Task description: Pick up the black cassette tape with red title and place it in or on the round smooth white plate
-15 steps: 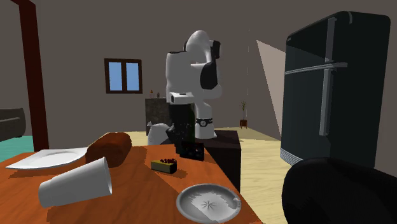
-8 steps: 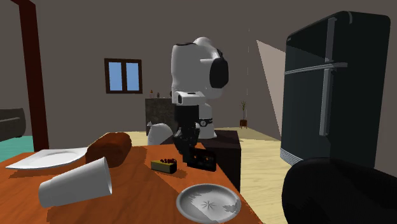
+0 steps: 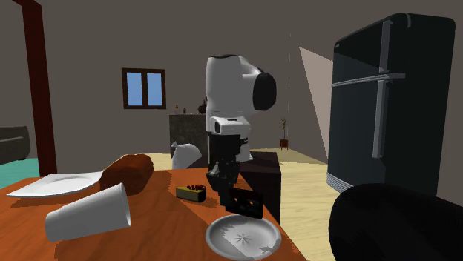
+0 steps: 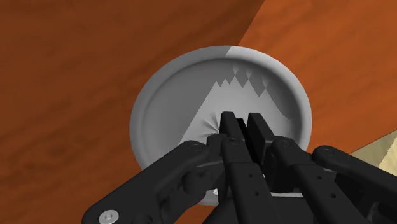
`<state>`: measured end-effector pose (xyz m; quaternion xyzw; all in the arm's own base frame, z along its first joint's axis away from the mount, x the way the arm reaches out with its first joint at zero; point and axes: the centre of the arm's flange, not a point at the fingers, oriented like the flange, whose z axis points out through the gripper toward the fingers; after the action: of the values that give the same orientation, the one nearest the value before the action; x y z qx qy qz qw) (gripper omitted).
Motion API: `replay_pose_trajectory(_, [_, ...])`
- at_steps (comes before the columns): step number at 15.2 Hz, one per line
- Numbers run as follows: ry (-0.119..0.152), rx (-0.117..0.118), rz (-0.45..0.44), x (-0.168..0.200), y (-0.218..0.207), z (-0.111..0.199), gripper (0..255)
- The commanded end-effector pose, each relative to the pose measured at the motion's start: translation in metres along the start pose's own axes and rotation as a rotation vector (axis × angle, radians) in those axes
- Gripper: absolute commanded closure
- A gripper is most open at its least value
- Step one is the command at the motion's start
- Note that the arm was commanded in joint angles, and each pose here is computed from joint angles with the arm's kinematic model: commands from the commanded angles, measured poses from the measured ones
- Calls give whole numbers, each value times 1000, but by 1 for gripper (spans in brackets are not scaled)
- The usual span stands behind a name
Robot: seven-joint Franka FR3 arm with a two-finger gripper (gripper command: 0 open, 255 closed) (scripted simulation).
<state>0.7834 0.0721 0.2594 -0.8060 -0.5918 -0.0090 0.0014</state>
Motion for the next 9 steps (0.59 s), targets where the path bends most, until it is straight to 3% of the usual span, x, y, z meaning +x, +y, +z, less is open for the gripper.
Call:
replay_pose_trajectory(1, [0,-1,0,1,0,11,255])
replay_pose_trajectory(9, [0,-1,0,0,0,48,255])
